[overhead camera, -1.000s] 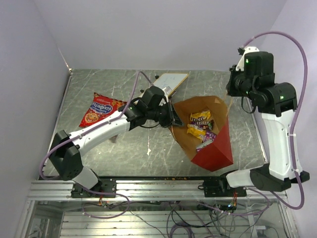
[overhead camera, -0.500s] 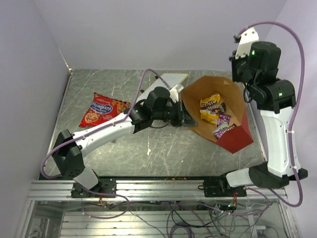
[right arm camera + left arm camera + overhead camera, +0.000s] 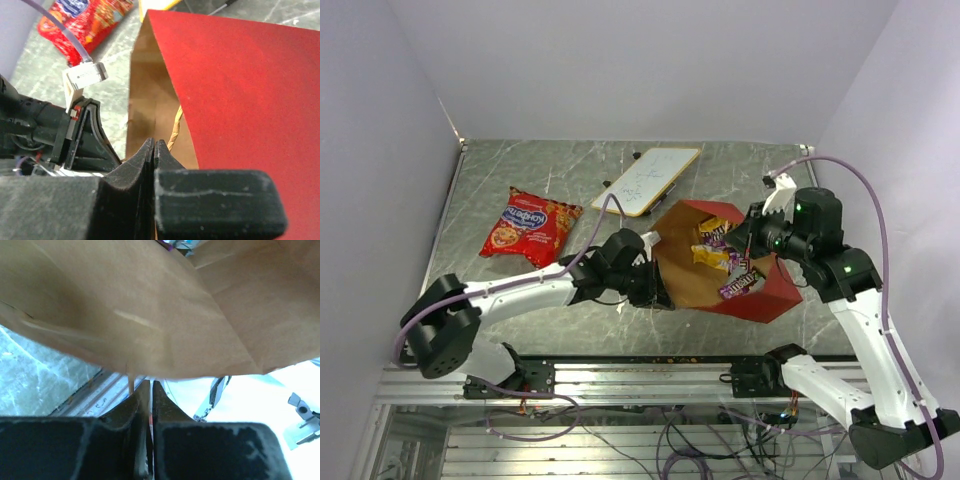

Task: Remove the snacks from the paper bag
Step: Adjust the paper bag at the center of the board.

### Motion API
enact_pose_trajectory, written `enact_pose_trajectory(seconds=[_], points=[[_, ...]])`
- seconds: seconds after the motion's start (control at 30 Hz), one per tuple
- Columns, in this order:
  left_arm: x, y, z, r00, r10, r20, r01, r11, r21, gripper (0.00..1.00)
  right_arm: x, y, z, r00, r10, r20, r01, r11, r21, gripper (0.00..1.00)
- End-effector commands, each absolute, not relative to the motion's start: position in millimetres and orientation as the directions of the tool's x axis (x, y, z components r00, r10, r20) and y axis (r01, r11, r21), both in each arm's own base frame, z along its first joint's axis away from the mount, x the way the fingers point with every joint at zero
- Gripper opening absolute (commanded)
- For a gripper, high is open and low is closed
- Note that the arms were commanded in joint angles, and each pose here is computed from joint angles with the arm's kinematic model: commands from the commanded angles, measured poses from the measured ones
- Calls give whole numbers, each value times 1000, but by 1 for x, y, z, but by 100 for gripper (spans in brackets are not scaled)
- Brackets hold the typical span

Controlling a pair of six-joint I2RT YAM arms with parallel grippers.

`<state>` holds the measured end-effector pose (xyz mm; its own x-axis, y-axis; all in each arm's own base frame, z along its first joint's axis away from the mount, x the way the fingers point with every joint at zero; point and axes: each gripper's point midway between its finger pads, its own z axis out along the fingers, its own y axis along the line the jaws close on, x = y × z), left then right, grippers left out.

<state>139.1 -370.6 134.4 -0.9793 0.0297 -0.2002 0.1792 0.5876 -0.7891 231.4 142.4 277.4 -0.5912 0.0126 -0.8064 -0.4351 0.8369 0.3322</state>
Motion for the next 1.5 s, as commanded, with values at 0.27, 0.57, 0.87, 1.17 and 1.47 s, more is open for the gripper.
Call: enact_pose_trajectory(seconds=[0.27,0.57,0.87,1.17,1.47], points=[[118,-375,177,-907,162,-388,407,570,-714,28,236,136,350,-555,181,-812,-325,851,412,0],[105,-393,173,-913,158,-375,402,503,-765,21,222,137,366,-390,-13,-921,-537,815,216,0],[93,-406,156,-904,214,-370,426,512,-746,18,220,136,358,-270,-143,-952,-627,777,61,0],[82,-400,133,-918,223,-329,398,518,-757,22,213,143,329,-221,-349,-911,-761,646,-63,0],[68,-414,121,-880,306,-365,475,533,-700,28,207,127,317,-129,-516,-847,-790,570,-227,0]])
